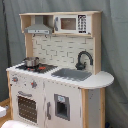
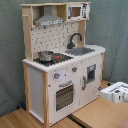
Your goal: Play with the kitchen
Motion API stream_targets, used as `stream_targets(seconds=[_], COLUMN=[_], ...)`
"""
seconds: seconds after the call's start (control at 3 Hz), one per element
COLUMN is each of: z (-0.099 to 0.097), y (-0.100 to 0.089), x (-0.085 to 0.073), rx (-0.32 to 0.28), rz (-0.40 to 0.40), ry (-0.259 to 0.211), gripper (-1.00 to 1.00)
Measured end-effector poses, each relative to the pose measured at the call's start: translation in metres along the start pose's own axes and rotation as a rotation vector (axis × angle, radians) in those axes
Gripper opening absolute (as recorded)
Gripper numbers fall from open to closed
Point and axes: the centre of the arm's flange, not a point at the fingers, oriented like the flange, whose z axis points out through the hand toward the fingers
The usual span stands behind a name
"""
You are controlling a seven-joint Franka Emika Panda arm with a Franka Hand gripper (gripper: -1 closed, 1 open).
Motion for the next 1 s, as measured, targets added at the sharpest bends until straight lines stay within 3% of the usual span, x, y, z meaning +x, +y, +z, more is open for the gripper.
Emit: stream_targets(seconds=[0.33,1.0], z=[-0.008,0.000], y=[0.019,0.051], x=[0.001,0.026], rx=[-0.013,-0.013], rz=[0.128,0.255], ry=[0.023,0.026], gripper=[1.00,1.00])
